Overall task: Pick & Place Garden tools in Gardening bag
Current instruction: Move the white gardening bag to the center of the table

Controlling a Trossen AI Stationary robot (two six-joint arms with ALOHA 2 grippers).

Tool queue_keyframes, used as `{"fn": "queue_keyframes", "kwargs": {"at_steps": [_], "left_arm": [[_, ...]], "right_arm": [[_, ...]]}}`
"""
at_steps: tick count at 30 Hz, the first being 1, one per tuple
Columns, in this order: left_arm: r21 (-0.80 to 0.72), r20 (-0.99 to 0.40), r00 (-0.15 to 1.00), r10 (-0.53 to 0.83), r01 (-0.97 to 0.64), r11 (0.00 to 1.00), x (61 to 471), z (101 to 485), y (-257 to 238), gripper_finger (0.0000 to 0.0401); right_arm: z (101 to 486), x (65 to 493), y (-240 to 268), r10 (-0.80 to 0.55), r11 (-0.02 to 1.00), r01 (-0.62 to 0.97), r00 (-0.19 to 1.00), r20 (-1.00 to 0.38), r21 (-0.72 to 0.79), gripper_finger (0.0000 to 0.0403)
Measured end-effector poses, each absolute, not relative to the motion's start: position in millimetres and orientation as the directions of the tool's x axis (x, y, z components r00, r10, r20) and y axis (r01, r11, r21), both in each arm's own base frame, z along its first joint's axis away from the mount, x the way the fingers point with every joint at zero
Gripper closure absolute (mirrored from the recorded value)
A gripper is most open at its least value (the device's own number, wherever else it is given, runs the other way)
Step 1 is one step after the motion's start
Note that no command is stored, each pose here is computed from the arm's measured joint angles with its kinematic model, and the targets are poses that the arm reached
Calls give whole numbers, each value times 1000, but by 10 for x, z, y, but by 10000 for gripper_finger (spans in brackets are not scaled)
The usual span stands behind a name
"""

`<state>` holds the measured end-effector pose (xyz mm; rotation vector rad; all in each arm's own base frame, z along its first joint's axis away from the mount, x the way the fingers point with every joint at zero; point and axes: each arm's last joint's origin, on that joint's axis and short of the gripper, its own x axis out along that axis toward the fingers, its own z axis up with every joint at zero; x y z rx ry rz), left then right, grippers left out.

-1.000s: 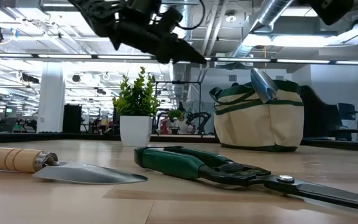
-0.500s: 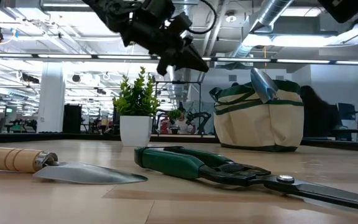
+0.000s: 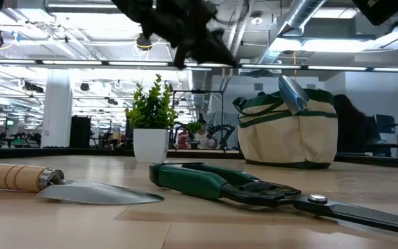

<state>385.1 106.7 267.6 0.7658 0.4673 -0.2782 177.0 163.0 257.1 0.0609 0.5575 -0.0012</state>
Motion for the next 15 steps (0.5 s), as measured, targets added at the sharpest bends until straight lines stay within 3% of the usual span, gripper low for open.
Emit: {"fn": "queue_keyframes", "kwargs": {"at_steps": [6,9,15], "left_arm": [[559,-569,821,-47,429,709,4050,2232,1085,398],[592,-548,837,17,372,715,4100,2197,1117,398],[607,-503,864,15,341,717,4144,2243,1058,392]], "right_arm": [[2575,1773,1634,20,998,15,850,-526,64,403],[2575,1772,1635,22,998,15,850,-526,64,403],[2578,1780,1627,9,998,26,854,-520,60,403]]}}
